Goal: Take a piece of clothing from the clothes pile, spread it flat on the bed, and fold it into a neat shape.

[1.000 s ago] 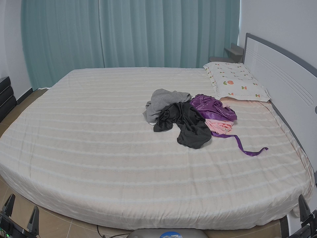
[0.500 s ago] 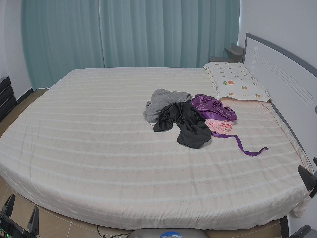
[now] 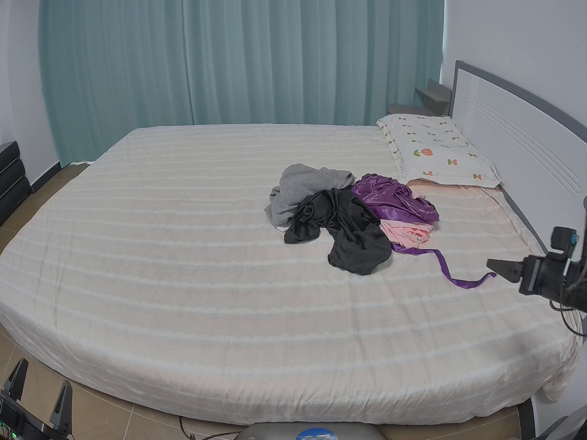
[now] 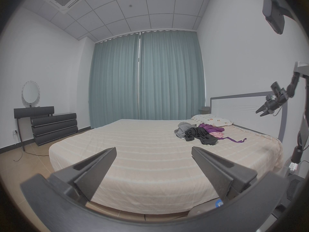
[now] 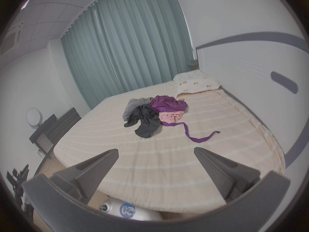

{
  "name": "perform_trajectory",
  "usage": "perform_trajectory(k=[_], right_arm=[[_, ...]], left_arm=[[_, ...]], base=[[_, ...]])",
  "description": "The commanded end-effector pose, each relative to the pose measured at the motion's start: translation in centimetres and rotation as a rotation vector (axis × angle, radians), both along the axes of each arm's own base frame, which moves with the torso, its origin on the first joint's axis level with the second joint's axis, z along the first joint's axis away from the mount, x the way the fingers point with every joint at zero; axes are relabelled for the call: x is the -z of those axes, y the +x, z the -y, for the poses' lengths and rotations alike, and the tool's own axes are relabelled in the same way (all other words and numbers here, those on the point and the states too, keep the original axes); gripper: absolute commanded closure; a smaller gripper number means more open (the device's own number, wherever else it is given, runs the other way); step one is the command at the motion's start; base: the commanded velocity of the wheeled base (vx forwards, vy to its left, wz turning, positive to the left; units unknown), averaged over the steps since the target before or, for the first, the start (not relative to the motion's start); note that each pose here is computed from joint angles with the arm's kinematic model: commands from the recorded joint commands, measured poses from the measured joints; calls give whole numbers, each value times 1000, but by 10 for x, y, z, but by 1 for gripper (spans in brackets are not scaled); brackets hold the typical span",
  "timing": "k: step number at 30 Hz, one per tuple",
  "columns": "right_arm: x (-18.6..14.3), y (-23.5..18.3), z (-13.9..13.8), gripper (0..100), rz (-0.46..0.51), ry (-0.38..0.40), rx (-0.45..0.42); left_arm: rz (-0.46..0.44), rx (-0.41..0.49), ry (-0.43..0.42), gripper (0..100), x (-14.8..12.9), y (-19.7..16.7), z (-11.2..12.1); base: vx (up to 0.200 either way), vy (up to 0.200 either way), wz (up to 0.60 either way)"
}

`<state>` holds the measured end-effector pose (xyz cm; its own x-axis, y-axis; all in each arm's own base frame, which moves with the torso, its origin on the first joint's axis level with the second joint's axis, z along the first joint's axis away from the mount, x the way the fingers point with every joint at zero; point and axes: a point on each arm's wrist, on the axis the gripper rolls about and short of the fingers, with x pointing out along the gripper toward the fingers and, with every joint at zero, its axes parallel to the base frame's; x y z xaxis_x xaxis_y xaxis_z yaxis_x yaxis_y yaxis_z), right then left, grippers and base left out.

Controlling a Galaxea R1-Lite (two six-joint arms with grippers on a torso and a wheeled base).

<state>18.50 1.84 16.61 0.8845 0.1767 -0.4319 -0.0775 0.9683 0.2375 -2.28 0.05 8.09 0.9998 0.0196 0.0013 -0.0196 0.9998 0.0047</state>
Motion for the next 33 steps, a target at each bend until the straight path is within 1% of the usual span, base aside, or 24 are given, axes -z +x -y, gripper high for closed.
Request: perform_trajectory(k=[1, 2, 4, 5, 7, 11, 12, 13, 14, 17, 21, 24, 27, 29, 33], right_arm=[[147, 199, -58, 0, -308, 125, 16], [160, 209, -61, 0, -320, 122, 18], [173, 223, -69, 0, -331, 132, 25], [173, 223, -69, 0, -331, 132, 25], [179, 239, -82, 0, -355, 181, 48], [186, 251, -92, 0, -390, 194, 55], [186, 251, -92, 0, -390, 194, 55], [192, 262, -102, 0, -388, 200, 51], [192, 262, -102, 0, -388, 200, 51], [204, 278, -116, 0, -365, 229, 75], [205, 289, -125, 0, -360, 251, 83], [210, 295, -130, 0, -369, 247, 84], [215, 304, -140, 0, -342, 250, 109], [221, 308, -142, 0, -341, 246, 114], [221, 312, -144, 0, -352, 246, 124]], left_arm=[[0, 0, 0, 0, 5, 0, 0], [0, 0, 0, 0, 5, 0, 0], [0, 0, 0, 0, 5, 0, 0], [0, 0, 0, 0, 5, 0, 0], [0, 0, 0, 0, 5, 0, 0], [0, 0, 0, 0, 5, 0, 0], [0, 0, 0, 0, 5, 0, 0], [0, 0, 0, 0, 5, 0, 0], [0, 0, 0, 0, 5, 0, 0], [0, 0, 1, 0, 5, 0, 0], [0, 0, 0, 0, 5, 0, 0], [0, 0, 0, 0, 5, 0, 0], [0, 0, 0, 0, 5, 0, 0], [0, 0, 1, 0, 5, 0, 0], [0, 0, 0, 0, 5, 0, 0]], base=[[0, 0, 0], [0, 0, 0], [0, 0, 0], [0, 0, 0], [0, 0, 0], [0, 0, 0], [0, 0, 0], [0, 0, 0], [0, 0, 0], [0, 0, 0], [0, 0, 0], [0, 0, 0], [0, 0, 0], [0, 0, 0], [0, 0, 0]])
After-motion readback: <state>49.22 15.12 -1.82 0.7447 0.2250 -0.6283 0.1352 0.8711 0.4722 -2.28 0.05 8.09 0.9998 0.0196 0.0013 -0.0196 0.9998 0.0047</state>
